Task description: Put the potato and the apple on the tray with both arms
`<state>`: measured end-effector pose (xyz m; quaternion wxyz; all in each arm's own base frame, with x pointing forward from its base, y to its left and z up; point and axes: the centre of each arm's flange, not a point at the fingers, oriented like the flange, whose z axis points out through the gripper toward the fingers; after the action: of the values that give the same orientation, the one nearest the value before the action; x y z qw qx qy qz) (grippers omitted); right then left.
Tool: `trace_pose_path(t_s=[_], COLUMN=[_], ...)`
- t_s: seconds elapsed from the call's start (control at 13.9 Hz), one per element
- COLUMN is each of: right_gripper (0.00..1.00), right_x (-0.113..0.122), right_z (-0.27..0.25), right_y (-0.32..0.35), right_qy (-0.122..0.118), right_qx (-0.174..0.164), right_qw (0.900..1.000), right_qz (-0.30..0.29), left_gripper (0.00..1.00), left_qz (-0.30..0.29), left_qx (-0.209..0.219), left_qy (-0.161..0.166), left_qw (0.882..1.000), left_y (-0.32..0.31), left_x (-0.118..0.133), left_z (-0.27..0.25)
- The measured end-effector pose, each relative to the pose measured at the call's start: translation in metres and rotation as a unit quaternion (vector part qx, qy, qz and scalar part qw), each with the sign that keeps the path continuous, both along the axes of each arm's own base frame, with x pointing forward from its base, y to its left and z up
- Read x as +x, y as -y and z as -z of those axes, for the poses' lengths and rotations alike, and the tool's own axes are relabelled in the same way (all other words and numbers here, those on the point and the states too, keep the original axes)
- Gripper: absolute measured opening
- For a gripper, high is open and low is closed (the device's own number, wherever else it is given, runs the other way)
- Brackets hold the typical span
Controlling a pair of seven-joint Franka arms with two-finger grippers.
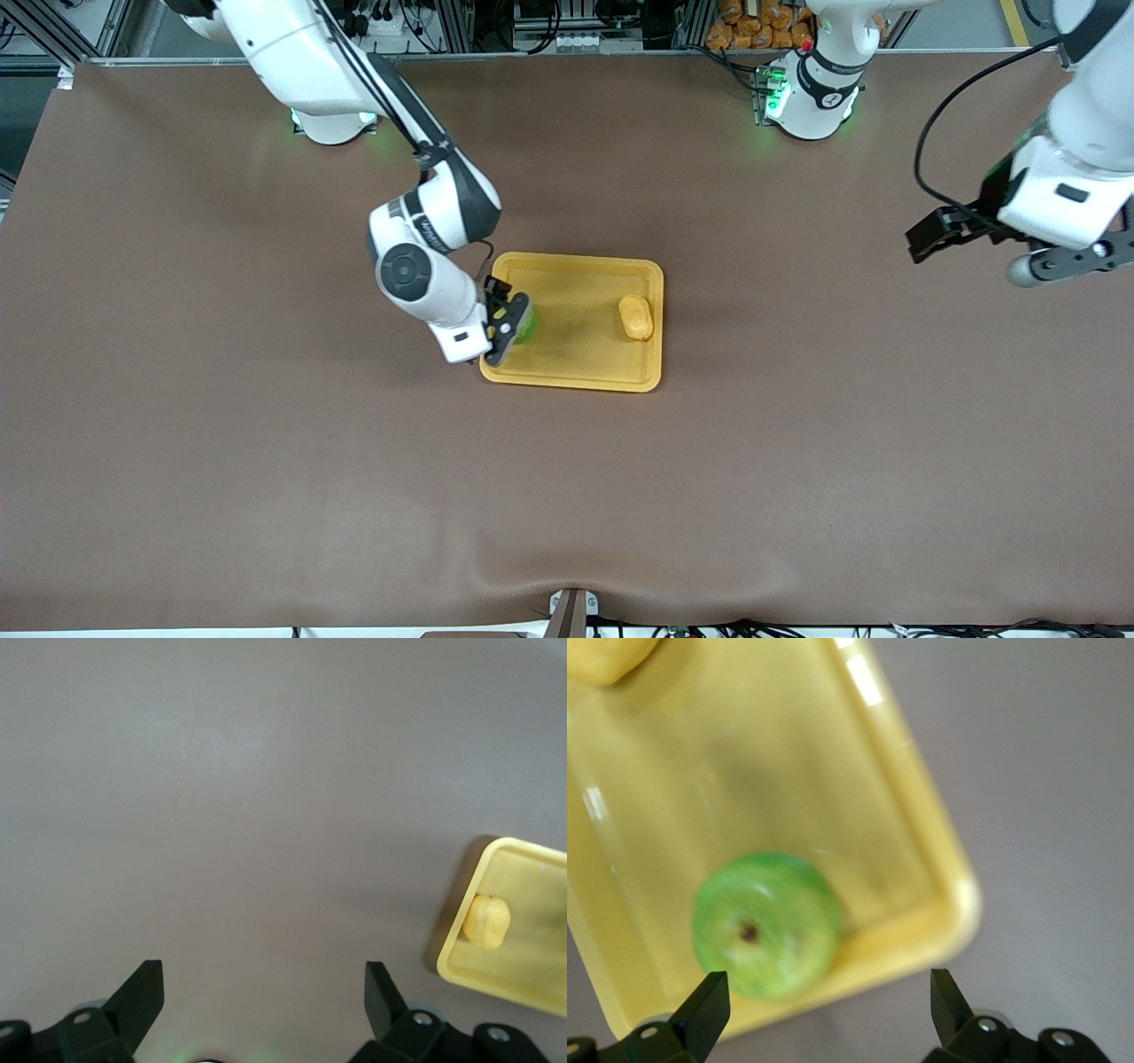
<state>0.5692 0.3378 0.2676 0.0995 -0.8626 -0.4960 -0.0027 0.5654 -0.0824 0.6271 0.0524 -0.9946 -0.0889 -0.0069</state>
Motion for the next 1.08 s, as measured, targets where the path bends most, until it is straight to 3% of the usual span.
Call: trace_pose_path(t_s=[0.22, 0.57, 0.72, 0.86, 1.08], right_gripper=[1.00, 1.00, 1.00, 1.00, 1.00], right_x=[0.037, 0.071, 0.082, 0.083, 0.055], right_z=[-0.073, -0.184, -0.210, -0.245, -0.306], right_y=[0.066, 0.209, 0.267, 0.329, 0.380], right_qy=[0.017, -0.052, -0.042, -0.011, 0.012], right_qx=[0.015, 0.016, 0.023, 0.031, 0.037], right_qw=[0.999, 0.991, 0.988, 0.985, 0.977], right_qz=[0.050, 0.120, 0.148, 0.172, 0.208], left_gripper=[1.00, 1.00, 1.00, 1.00, 1.00], left_qz=[0.020, 0.034, 0.064, 0.078, 0.080], left_qx=[-0.003, -0.015, -0.014, -0.017, -0.037], left_qy=[-0.002, 0.002, 0.001, -0.003, -0.009], left_qw=[1.000, 0.999, 0.998, 0.997, 0.996], left_y=[-0.027, -0.040, -0.040, -0.036, -0.031], left_x=[-0.002, -0.008, -0.014, -0.027, -0.047], left_z=[-0.007, -0.017, -0.022, -0.025, -0.025])
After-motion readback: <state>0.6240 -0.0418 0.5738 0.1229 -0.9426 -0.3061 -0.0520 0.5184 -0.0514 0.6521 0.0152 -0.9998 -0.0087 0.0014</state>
